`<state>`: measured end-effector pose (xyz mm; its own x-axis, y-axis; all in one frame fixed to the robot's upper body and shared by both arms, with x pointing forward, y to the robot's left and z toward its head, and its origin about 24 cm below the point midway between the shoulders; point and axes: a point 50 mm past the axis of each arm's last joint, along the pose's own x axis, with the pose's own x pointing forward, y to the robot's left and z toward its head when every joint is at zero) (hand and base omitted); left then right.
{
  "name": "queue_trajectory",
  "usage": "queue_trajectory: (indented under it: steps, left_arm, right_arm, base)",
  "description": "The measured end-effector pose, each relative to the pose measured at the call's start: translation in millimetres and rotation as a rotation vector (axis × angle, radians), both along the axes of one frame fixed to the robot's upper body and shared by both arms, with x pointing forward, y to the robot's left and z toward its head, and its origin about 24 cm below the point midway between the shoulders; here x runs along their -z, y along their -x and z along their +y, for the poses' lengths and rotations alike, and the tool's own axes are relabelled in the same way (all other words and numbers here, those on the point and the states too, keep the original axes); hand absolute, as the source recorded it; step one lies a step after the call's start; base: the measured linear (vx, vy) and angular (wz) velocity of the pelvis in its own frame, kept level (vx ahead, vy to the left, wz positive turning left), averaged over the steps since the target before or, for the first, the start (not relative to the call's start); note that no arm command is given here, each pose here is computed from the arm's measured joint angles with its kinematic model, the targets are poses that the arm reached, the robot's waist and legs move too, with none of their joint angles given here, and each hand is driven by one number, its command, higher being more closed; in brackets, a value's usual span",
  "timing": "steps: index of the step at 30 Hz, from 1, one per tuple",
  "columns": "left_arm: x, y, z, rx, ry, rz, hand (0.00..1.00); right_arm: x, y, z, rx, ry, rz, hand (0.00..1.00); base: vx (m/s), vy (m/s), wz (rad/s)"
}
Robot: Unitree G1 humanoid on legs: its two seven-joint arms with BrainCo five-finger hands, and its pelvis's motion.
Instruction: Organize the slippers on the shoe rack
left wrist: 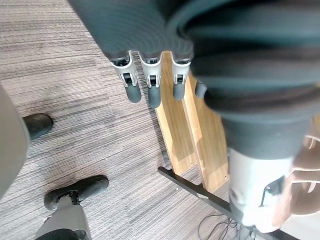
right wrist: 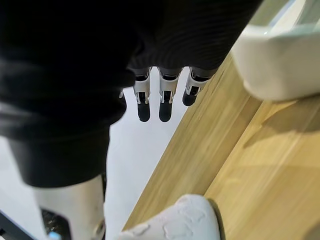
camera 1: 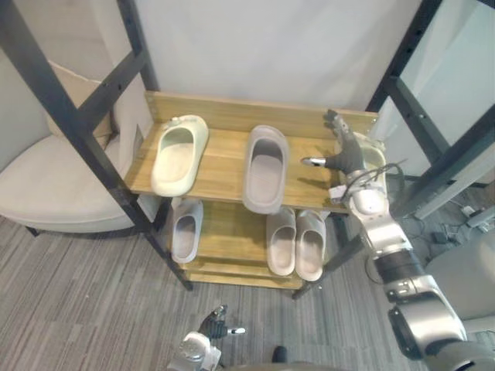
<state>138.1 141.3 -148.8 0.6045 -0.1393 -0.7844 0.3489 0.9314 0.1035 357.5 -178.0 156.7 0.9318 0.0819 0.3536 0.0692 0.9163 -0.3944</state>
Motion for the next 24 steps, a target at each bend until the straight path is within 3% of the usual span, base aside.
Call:
queue_trajectory:
  steps: [24]
  left_arm:
    - [-3,-6,0,-0.003,0.003,-0.025,0.00]
  right_arm:
    - [4,-6,30,-0.077,0.013,0.030,0.00]
  base:
    - [0.00,-0.022,0.04]
